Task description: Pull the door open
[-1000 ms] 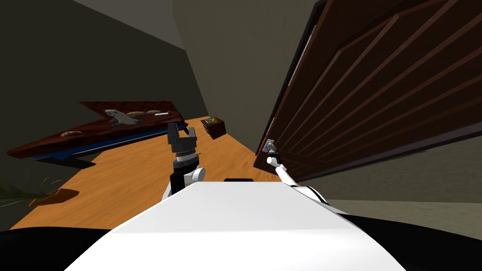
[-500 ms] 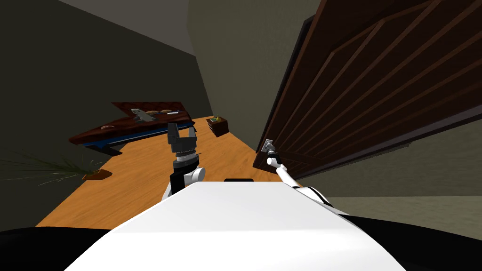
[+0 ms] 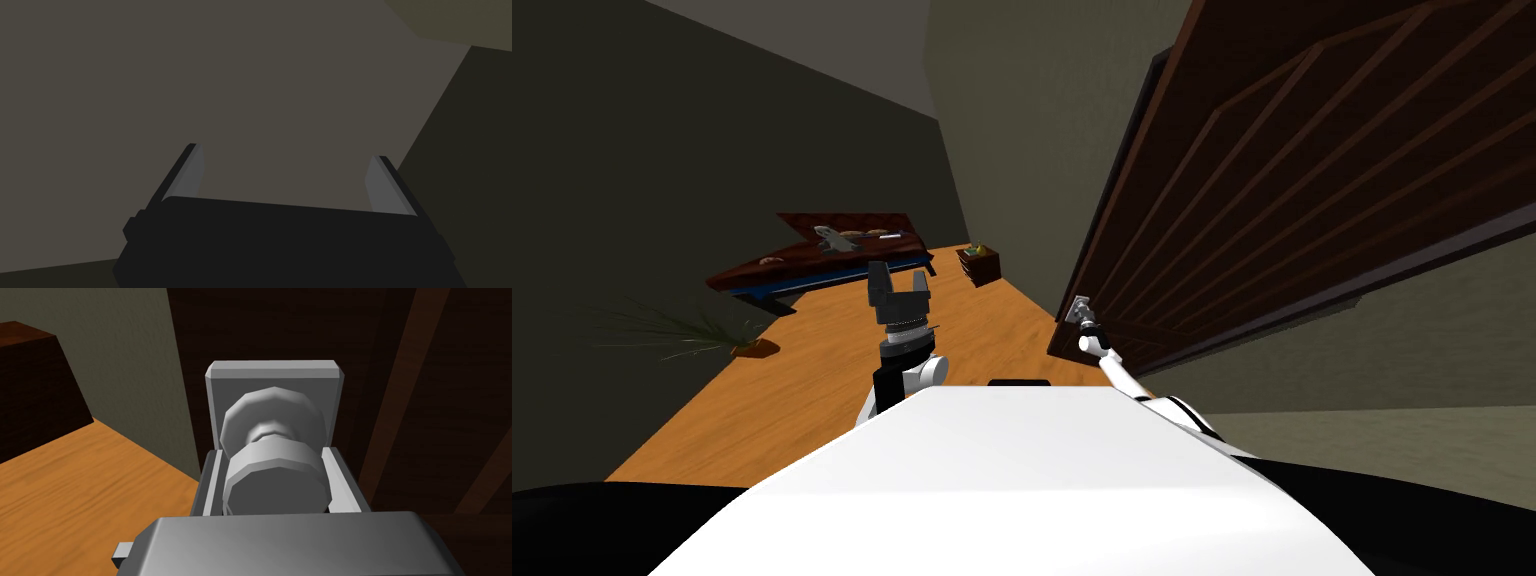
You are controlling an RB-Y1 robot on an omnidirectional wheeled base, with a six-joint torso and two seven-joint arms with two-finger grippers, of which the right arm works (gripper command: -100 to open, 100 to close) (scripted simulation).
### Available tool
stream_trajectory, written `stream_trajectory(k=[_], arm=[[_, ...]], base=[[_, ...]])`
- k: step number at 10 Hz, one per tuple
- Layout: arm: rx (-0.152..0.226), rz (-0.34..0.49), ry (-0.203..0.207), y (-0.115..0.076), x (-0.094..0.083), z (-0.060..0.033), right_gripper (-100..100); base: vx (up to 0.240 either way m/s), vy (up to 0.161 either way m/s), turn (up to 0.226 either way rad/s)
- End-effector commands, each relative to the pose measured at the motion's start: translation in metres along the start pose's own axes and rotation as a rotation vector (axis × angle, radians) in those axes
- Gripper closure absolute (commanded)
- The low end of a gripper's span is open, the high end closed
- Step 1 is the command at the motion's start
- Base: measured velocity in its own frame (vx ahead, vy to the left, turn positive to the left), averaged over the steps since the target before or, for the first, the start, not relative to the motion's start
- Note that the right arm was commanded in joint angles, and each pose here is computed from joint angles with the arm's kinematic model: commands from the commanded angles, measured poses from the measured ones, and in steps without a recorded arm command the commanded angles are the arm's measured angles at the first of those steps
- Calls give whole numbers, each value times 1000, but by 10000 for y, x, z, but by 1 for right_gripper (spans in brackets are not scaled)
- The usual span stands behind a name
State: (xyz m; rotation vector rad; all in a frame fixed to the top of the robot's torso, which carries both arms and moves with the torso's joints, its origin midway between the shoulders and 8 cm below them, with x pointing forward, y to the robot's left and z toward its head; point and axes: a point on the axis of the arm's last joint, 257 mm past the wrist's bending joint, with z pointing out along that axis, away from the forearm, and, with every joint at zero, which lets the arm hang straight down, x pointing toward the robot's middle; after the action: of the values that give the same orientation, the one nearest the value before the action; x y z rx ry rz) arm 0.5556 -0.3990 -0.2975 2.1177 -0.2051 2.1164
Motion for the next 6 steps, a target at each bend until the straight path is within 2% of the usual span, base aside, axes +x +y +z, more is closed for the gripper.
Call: stream_trajectory(k=[1,6], arm=[[21,1,-3,-53,-9,-25,100],[81,3,1,-195,12,-70,100]], base=[[-242,-58,92],[-200,-58,86]])
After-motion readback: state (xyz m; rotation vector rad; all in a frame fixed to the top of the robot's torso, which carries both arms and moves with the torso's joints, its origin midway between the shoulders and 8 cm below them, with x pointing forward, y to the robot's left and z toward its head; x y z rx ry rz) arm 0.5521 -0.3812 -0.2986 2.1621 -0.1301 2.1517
